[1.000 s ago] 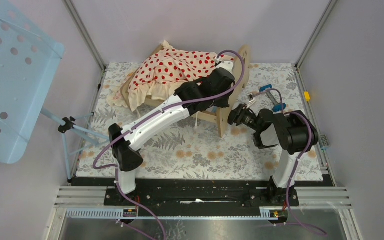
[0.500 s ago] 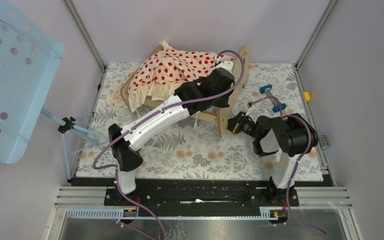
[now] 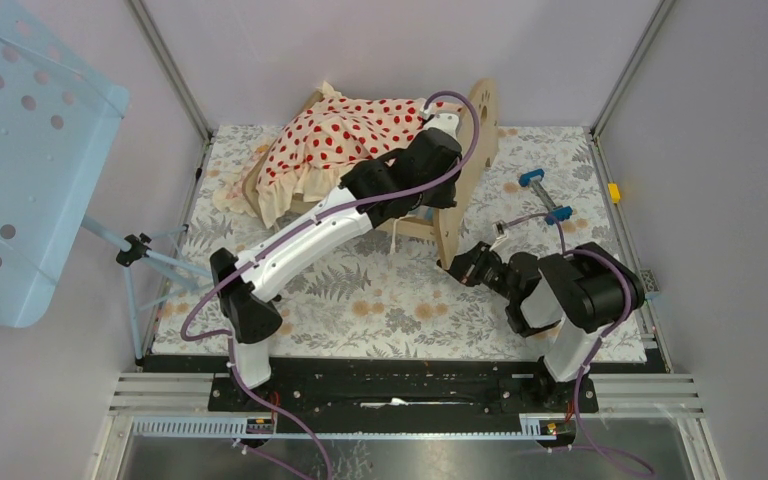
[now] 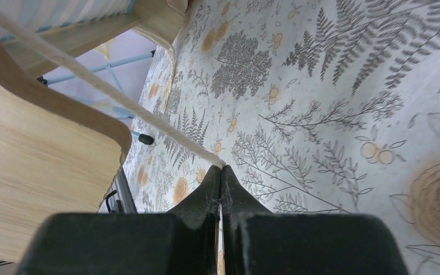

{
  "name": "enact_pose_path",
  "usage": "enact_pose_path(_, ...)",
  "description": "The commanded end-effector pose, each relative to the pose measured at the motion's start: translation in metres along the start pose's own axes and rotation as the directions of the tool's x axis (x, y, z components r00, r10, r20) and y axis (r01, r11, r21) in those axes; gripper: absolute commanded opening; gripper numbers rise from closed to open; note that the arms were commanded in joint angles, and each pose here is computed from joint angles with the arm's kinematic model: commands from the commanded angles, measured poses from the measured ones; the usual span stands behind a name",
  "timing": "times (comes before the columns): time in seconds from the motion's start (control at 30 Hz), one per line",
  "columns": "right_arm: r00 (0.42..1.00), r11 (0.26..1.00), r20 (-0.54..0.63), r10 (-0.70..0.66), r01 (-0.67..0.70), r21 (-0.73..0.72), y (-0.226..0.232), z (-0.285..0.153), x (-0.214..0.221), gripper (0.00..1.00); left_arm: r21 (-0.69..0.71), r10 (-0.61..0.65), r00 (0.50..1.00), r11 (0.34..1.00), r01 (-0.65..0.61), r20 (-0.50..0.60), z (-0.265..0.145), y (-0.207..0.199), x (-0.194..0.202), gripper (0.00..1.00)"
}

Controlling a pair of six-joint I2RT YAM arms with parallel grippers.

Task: Set up the pet bed
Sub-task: Adjust the ropes on the bed frame.

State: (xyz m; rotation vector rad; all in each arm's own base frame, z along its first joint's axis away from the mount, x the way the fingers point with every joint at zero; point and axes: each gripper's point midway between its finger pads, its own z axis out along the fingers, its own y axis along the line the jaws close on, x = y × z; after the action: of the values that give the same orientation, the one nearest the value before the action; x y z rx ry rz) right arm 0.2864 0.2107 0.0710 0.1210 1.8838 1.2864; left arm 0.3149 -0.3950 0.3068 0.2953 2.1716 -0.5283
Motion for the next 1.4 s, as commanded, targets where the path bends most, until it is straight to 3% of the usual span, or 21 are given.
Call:
enact_pose_path(0.0,0.987,0.987,0.136,-0.088,0.105,-0.122,0.043,0.004,-0.019,0.00,0.190,-0.159,0.910,0.977,0.091,0.383,-0.083,-0.027,-0.121,0.00)
enact_pose_path(0.77,0.975,0.972,0.190,-0.118,0.152,-0.177,0.094,-0.025,-0.006,0.00,0.239,-0.189,0.943,0.963,0.123,0.276,-0.027,-0.037,-0.071,0.00)
enact_pose_path(1.03,0.966,0.976,0.161,-0.205,0.214,-0.045,0.076,-0.037,-0.001,0.00,0.245,-0.200,0.938,0.961,0.131,0.282,-0.019,-0.040,-0.072,0.00)
enact_pose_path(1.37,0.960,0.974,0.159,-0.229,0.226,0.035,0.069,-0.036,-0.010,0.00,0.299,-0.222,0.952,0.942,0.154,0.209,0.005,-0.054,-0.049,0.00)
